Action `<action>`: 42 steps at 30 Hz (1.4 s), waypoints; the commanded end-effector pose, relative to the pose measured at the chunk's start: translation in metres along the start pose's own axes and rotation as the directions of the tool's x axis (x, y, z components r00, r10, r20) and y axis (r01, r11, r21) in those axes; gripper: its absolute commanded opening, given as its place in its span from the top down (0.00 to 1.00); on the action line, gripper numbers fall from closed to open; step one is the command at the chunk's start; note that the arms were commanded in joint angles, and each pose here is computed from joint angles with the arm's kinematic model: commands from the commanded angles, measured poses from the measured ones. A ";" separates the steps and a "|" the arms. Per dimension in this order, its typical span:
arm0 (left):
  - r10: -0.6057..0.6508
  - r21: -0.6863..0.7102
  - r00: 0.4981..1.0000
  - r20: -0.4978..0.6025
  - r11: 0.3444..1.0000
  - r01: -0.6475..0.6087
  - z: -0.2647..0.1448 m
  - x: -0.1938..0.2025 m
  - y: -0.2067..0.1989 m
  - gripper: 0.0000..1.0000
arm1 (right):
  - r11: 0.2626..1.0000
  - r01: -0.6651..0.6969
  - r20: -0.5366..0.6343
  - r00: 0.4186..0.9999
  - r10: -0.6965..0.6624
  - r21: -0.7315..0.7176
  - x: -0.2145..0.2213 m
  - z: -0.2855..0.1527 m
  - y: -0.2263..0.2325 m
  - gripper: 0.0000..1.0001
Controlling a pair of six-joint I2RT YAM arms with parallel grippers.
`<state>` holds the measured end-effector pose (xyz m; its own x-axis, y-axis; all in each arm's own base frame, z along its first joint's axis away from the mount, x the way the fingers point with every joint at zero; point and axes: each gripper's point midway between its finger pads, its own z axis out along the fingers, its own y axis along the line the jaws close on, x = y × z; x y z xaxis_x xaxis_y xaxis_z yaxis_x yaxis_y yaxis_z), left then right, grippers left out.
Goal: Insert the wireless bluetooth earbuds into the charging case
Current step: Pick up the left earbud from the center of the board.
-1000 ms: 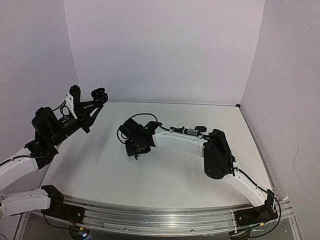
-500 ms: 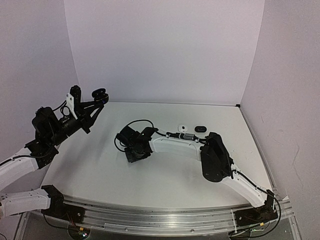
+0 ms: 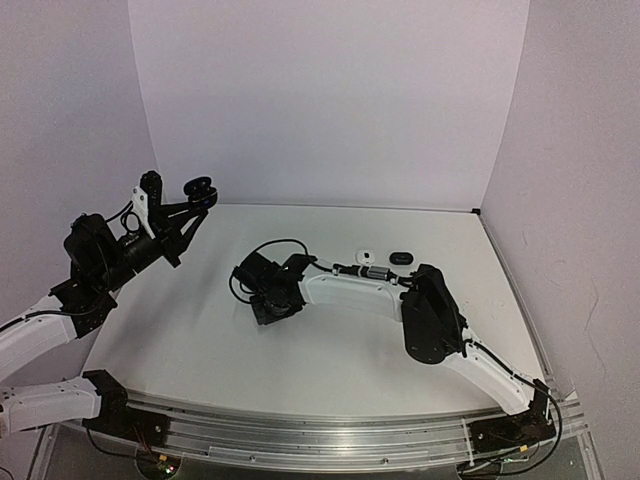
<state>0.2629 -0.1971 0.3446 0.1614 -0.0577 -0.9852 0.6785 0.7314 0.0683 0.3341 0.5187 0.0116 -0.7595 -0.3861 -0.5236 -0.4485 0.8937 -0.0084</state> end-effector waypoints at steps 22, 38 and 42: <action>0.051 0.020 0.995 0.081 0.998 -0.053 -0.003 -0.027 -0.003 1.00 | 0.994 -0.065 0.070 0.995 0.071 -0.084 -0.042 -0.044 0.003 1.00; 0.025 0.043 0.990 0.139 0.999 -0.031 -0.007 -0.040 -0.008 1.00 | 0.957 0.000 0.665 0.719 0.202 -0.291 -0.191 -0.304 -0.013 1.00; 0.063 0.056 0.981 0.185 0.996 -0.074 -0.010 -0.046 -0.012 1.00 | 0.944 0.128 0.858 0.469 0.211 -0.303 -0.204 -0.398 0.004 1.00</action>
<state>0.2535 -0.1998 0.3579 0.2092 -0.0884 -0.9739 0.7046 0.7042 0.0874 0.3414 0.5110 0.3350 -0.3865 -0.0219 -0.9220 -0.5603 0.7997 0.2159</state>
